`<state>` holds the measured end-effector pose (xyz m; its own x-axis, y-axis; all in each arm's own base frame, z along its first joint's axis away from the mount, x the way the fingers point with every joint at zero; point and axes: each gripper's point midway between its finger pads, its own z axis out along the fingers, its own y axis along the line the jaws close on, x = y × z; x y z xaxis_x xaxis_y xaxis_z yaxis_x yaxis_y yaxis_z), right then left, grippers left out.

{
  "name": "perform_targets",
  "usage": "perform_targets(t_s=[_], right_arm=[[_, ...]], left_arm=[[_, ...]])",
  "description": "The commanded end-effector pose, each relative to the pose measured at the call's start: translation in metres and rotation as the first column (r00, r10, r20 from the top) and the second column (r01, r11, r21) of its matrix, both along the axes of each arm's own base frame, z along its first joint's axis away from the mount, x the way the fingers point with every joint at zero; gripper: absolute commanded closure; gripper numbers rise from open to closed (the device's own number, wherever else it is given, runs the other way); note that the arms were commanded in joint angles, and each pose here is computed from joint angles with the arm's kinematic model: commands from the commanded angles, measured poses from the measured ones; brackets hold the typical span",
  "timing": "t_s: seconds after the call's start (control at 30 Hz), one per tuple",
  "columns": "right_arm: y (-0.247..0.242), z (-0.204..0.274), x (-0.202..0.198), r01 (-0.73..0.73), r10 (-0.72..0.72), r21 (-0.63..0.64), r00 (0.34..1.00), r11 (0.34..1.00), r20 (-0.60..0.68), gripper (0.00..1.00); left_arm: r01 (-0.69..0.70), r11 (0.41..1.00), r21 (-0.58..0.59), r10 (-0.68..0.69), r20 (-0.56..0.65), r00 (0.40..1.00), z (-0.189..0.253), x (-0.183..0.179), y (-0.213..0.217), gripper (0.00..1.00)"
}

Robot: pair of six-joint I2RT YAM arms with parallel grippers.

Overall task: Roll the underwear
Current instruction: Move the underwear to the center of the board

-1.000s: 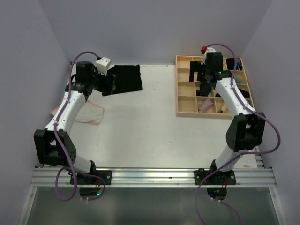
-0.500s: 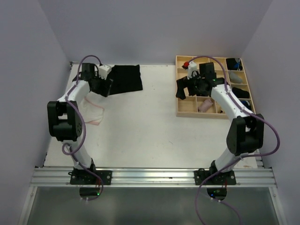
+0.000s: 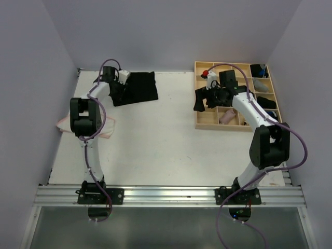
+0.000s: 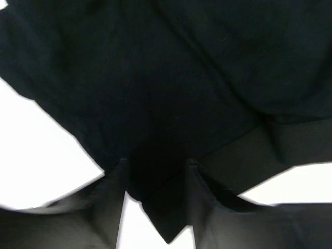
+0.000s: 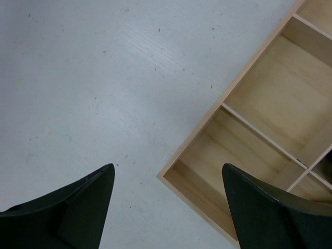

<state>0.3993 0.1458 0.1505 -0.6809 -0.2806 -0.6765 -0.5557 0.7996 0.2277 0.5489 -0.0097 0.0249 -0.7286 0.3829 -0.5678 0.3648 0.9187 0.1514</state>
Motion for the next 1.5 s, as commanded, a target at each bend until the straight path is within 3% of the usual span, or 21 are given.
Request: perform_targets(t_s=[0.0,0.07,0.1,0.17,0.2,0.23,0.27,0.47,0.67,0.73,0.77,0.87,1.0,1.2,1.33,1.47], right_arm=[[0.011,0.01,0.006,-0.001,0.002,0.056,1.0,0.998,-0.007,0.12],[0.014,0.008,0.008,0.002,-0.001,0.061,1.0,0.998,-0.012,0.18],[0.016,0.009,0.009,-0.004,0.005,0.063,1.0,0.998,-0.01,0.19],[0.021,0.005,0.01,-0.006,0.007,0.063,1.0,0.998,-0.013,0.23],[0.024,0.004,0.01,-0.012,0.013,0.065,1.0,0.998,-0.012,0.25],[0.025,0.003,0.01,-0.014,0.015,0.061,1.0,0.998,-0.015,0.27],[0.029,0.0,0.011,-0.018,0.019,0.058,1.0,0.998,-0.022,0.28],[0.054,-0.012,0.009,-0.057,0.061,0.066,0.996,0.996,-0.068,0.39],[0.105,-0.023,-0.003,-0.189,0.193,0.055,0.979,0.98,-0.068,0.46],[0.119,-0.026,-0.005,-0.214,0.219,0.066,0.973,0.975,-0.077,0.47],[0.13,-0.025,-0.008,-0.233,0.238,0.075,0.968,0.97,-0.073,0.47],[0.161,-0.029,-0.021,-0.283,0.29,0.089,0.953,0.955,-0.084,0.48],[0.192,-0.039,-0.042,-0.3,0.307,0.08,0.947,0.95,-0.097,0.49],[0.235,-0.047,-0.076,-0.294,0.306,0.114,0.947,0.949,-0.104,0.55],[0.254,-0.061,-0.094,-0.31,0.318,0.078,0.94,0.948,-0.127,0.56],[0.253,-0.085,-0.094,-0.272,0.27,0.008,0.949,0.962,-0.162,0.58]], left_arm=[[0.087,0.996,-0.017,-0.088,-0.125,0.988,-0.02,-0.039,-0.022,0.56],[0.152,0.988,-0.008,-0.151,-0.169,0.974,-0.02,-0.064,-0.033,0.65],[0.175,0.984,-0.014,-0.173,-0.239,0.956,-0.039,-0.096,-0.035,0.66],[0.272,0.962,-0.008,-0.266,-0.243,0.933,-0.029,-0.124,-0.05,0.67],[0.321,0.947,-0.01,-0.307,-0.316,0.897,-0.047,-0.162,-0.057,0.67],[0.369,0.929,0.003,-0.351,-0.295,0.888,-0.036,-0.173,-0.061,0.67],[0.4,0.916,-0.027,-0.384,-0.349,0.855,-0.047,-0.204,-0.063,0.68],[0.548,0.833,-0.077,-0.535,-0.364,0.763,-0.031,-0.26,-0.066,0.73],[0.699,0.697,-0.159,-0.707,-0.313,0.634,-0.017,-0.3,-0.075,0.68],[0.712,0.681,-0.174,-0.73,-0.236,0.641,-0.001,-0.299,-0.084,0.65],[0.712,0.675,-0.194,-0.738,-0.172,0.653,0.008,-0.295,-0.092,0.59],[0.651,0.737,-0.181,-0.661,0.004,0.75,0.047,-0.268,-0.092,0.45],[0.534,0.813,-0.235,-0.522,0.114,0.845,0.084,-0.253,-0.082,0.39],[0.379,0.878,-0.294,-0.375,0.072,0.924,0.079,-0.268,-0.068,0.39],[0.332,0.895,-0.297,-0.338,0.035,0.941,0.074,-0.27,-0.058,0.37],[0.312,0.907,-0.284,-0.348,-0.087,0.933,0.052,-0.282,-0.05,0.35]])
